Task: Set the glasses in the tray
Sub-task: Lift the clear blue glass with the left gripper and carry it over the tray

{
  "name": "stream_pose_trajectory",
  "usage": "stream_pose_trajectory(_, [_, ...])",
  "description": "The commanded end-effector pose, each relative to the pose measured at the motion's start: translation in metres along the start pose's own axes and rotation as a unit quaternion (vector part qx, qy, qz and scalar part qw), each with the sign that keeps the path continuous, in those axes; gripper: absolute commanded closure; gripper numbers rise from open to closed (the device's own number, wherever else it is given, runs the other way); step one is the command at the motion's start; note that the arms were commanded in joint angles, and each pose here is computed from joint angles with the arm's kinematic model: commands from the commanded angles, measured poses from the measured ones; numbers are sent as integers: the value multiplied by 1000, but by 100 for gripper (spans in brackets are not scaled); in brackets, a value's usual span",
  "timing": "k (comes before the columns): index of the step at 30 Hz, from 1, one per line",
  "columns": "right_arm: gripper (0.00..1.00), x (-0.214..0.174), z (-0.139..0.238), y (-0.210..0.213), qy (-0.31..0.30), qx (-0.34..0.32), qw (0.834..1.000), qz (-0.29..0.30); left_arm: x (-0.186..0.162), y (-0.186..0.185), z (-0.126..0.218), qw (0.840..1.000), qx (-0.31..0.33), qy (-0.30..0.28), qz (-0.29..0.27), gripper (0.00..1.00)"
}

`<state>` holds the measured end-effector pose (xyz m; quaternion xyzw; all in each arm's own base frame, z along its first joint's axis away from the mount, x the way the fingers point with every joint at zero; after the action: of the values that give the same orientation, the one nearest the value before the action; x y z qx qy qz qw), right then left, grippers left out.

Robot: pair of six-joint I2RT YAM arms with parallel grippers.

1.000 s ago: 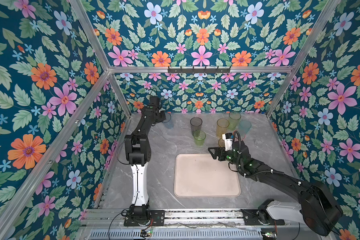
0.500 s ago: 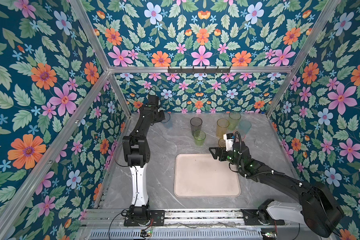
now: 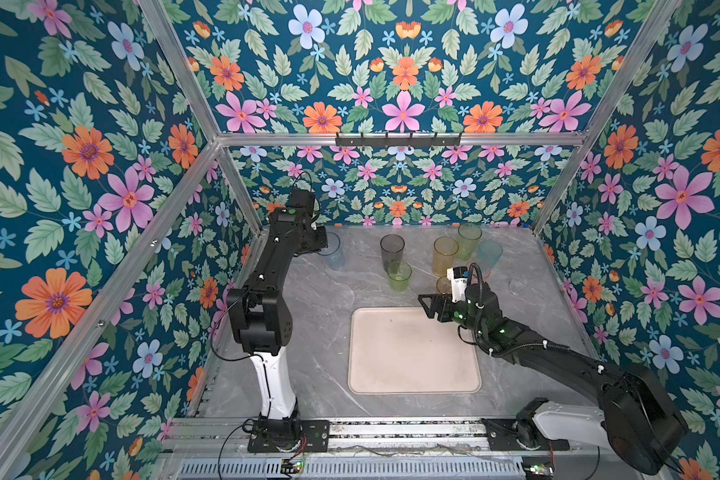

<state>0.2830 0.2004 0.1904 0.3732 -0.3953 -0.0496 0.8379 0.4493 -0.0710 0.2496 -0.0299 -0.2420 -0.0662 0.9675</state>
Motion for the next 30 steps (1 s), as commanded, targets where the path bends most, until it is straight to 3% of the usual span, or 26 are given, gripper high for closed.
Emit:
stream_pose_trajectory(1, [12,3,0,2,-5,1,1000,-6,-17,-15,16,1000,-17,15,-21,98])
stream_pose_trajectory(16, [12,3,3,0,-11,-1,1000,-9,-75,-99,52,990,-57,57,-115,99])
stream_pose_trajectory(30, [12,2,0,1,-5,1,1000,-9,-119,-144,27,983,-49,89,-155,100])
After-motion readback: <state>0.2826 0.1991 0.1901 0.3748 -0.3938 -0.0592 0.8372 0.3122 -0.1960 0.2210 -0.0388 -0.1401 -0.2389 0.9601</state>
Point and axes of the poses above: each gripper's point midway between its finger pads, its own z axis back along the fingers, its own y axis along the line the jaws close on, x = y × z, the point moved 5 cm from there along z, back along the fingers, and after that the axes turned 12 degrees about -z, right-handed, at the moved point
